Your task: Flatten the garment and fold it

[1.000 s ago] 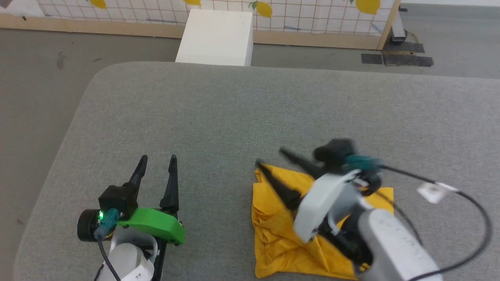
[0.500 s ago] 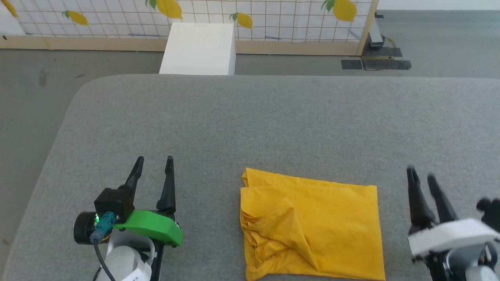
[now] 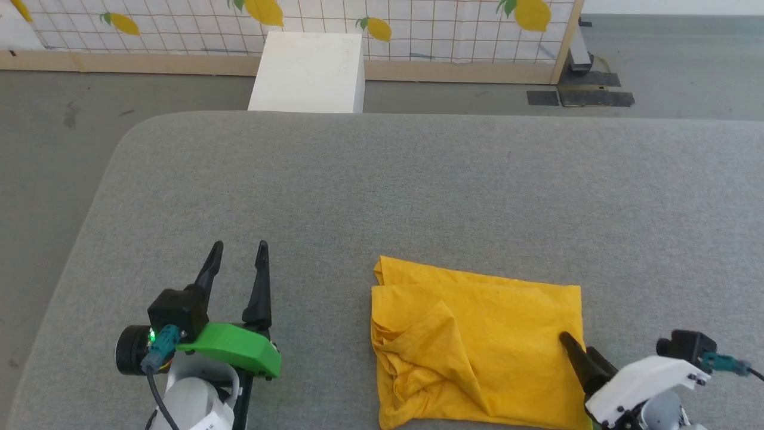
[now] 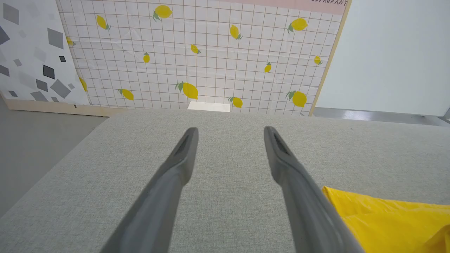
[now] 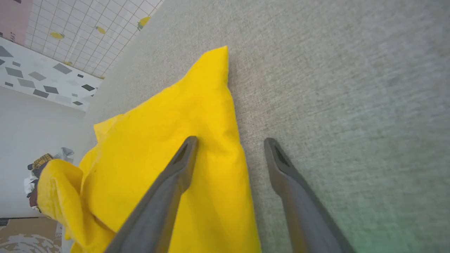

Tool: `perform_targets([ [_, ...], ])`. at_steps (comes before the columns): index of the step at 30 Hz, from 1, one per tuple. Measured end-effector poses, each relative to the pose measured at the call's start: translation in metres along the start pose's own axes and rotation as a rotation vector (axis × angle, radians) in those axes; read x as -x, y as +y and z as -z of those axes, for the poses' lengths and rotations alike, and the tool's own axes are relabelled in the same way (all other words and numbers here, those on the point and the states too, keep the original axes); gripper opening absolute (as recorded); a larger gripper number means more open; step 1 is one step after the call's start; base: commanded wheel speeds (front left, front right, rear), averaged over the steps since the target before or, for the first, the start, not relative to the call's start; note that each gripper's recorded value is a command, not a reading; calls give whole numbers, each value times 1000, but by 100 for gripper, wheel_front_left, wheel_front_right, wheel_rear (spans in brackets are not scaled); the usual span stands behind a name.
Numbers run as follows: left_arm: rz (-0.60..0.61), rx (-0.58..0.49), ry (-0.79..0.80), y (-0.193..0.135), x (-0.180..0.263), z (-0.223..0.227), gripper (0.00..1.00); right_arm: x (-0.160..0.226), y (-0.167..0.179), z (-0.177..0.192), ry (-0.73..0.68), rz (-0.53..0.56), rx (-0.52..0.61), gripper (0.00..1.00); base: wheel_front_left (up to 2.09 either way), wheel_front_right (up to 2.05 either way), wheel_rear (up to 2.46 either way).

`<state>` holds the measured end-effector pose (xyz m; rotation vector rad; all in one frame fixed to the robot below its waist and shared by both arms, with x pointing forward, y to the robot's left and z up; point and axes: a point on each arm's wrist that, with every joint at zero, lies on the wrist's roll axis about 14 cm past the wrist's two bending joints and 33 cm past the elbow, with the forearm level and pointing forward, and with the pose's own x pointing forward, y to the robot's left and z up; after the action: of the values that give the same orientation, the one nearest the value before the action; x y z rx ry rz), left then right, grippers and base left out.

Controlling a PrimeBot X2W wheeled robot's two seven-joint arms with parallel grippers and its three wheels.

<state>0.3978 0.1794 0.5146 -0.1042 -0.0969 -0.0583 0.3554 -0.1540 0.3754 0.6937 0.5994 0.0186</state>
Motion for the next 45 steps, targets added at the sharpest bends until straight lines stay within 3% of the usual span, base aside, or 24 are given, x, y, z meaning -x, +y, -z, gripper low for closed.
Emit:
perform_targets([
  [5,-10,-2,-3,3,3,-2,100,-9,15,9,76,-37,33,100,0,0,0],
  [6,-12,-2,-3,4,4,-2,100,-10,18,12,95,-44,44,93,0,0,0],
  [7,-13,-2,-2,4,5,-2,100,-11,21,15,114,-51,55,61,0,0,0],
  [8,-15,-2,-2,5,5,-2,100,-11,24,17,127,-57,63,44,0,0,0],
  [10,-17,-2,-2,6,6,-2,100,-12,28,23,149,-67,82,25,0,0,0],
  [11,-18,-2,-2,6,6,-2,100,-12,29,25,157,-69,97,1,0,0,0],
  [18,-10,1,1,3,3,0,100,-11,35,15,137,-64,258,0,0,0,0],
  [28,66,11,-10,-23,-22,3,100,-8,76,-75,20,9,951,0,0,0,0],
  [32,128,21,-31,-45,-43,1,100,-3,59,-117,-13,92,1111,0,0,0,0],
  [37,214,23,-50,-75,-70,4,100,8,21,-177,-53,234,1218,0,0,0,0],
  [45,305,2,-16,-97,-104,37,100,31,-64,-250,-46,484,1259,0,0,0,0],
])
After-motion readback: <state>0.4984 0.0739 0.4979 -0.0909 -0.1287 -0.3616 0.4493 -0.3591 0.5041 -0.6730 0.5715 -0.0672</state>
